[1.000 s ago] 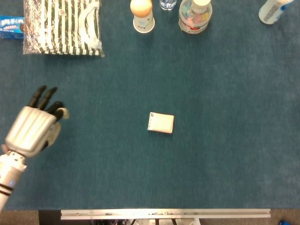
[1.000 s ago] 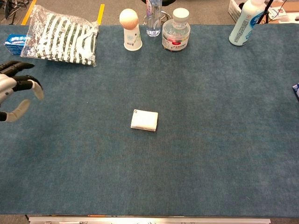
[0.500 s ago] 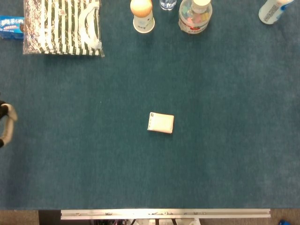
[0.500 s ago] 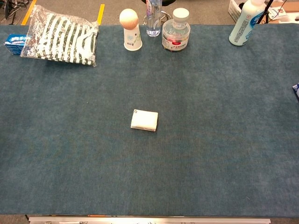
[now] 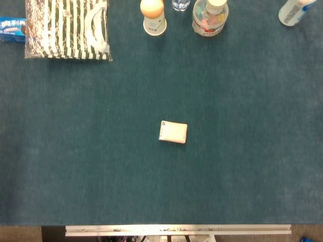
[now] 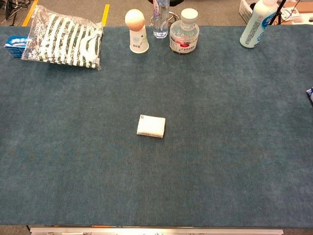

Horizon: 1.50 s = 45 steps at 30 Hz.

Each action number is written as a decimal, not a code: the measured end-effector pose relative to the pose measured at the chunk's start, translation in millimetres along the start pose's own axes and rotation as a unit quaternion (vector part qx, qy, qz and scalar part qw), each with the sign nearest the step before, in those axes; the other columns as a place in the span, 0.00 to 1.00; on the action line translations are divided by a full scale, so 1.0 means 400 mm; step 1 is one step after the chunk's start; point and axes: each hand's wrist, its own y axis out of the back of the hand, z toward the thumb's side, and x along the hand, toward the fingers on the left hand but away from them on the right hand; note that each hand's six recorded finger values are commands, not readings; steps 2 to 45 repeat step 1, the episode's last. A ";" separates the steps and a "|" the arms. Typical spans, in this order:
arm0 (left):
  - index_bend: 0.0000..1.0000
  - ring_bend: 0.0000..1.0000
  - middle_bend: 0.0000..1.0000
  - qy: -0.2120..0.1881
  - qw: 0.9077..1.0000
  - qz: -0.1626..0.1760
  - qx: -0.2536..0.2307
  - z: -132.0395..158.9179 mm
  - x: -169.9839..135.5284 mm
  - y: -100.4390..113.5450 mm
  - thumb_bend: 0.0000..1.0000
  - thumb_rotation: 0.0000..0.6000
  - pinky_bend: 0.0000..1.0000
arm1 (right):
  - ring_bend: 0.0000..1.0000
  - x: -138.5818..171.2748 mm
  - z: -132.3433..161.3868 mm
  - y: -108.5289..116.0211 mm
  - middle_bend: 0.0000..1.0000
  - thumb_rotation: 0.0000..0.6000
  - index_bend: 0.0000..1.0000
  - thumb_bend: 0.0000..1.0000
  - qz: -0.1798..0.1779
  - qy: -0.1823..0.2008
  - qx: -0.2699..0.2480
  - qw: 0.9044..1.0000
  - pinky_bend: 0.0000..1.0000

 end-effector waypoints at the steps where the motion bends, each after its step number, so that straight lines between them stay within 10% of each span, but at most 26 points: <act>1: 0.55 0.23 0.51 0.003 1.000 0.001 0.002 -0.003 -0.001 0.001 0.56 1.00 0.24 | 0.42 -0.004 -0.002 -0.005 0.56 1.00 0.59 0.22 0.003 0.000 0.000 1.000 0.45; 45: 0.55 0.23 0.51 0.003 1.000 0.001 0.002 -0.003 -0.001 0.001 0.56 1.00 0.24 | 0.42 -0.004 -0.002 -0.005 0.56 1.00 0.59 0.22 0.003 0.000 0.000 1.000 0.45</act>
